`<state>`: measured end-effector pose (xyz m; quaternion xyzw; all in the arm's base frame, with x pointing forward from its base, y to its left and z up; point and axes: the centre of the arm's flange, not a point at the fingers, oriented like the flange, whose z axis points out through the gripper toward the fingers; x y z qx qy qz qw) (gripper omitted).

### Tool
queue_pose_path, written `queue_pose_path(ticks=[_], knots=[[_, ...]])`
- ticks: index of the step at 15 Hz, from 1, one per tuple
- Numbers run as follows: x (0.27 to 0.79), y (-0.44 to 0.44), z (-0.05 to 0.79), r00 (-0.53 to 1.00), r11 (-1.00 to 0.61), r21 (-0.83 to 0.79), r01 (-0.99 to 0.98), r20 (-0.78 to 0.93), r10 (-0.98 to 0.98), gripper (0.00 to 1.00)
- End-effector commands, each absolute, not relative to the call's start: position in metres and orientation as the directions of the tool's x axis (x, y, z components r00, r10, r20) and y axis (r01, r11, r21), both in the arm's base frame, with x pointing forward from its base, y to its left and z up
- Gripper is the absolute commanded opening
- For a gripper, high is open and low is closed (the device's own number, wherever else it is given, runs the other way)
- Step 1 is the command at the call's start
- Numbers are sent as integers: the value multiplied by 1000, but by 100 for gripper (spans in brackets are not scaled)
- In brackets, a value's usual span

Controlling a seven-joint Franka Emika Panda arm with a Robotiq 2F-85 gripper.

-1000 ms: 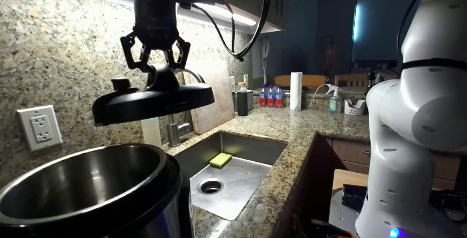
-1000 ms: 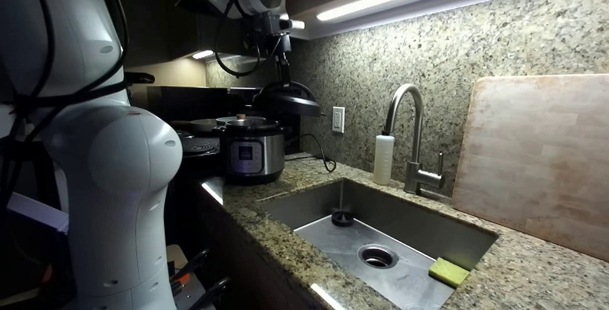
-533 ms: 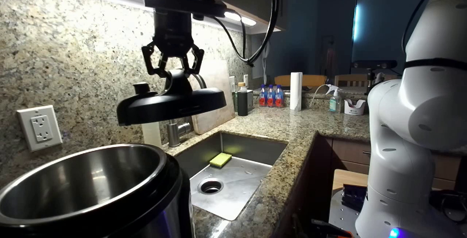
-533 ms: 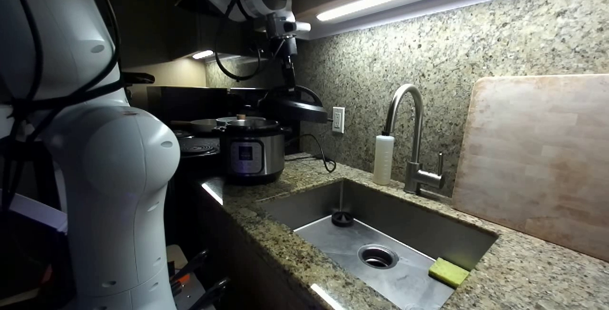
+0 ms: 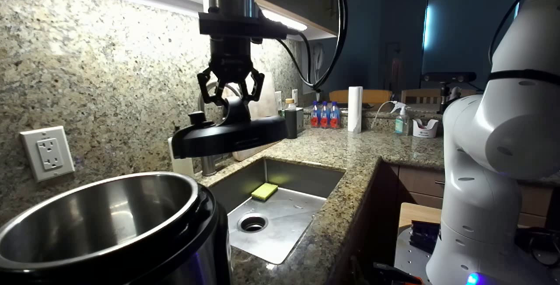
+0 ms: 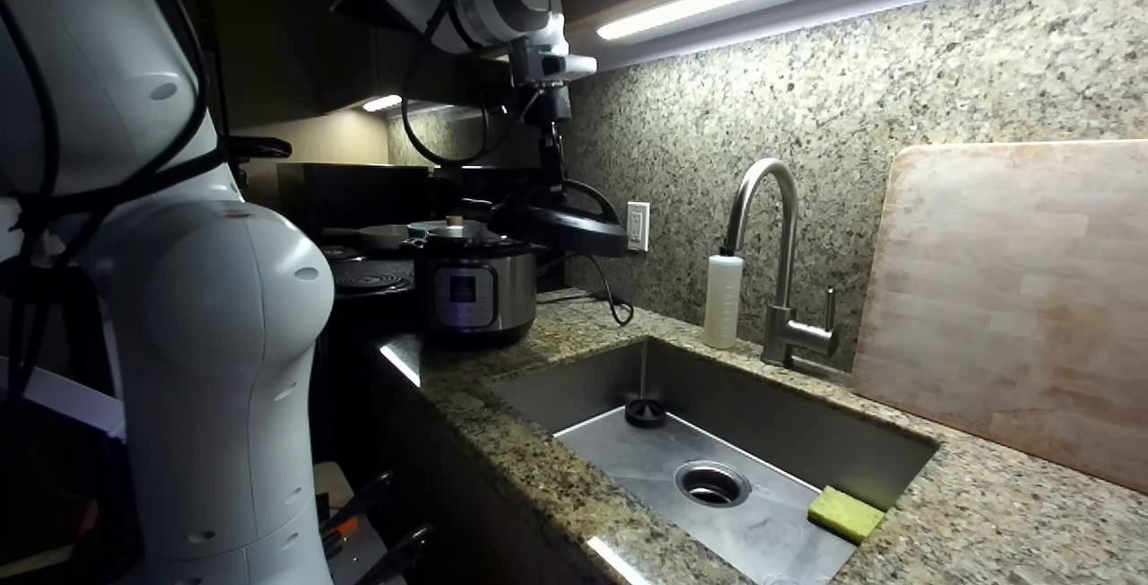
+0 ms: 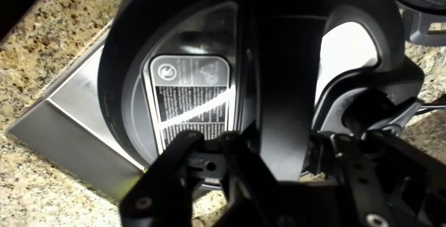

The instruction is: Open the rice cooker and put the lid in the sink

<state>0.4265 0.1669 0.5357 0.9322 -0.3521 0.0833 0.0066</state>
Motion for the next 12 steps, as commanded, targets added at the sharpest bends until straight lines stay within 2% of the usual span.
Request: queue_pose_path(ticks=[1, 12], knots=[[414, 152, 539, 695, -712, -87, -696, 162, -700, 8], [414, 120, 504, 627, -633, -30, -773, 117, -771, 8]])
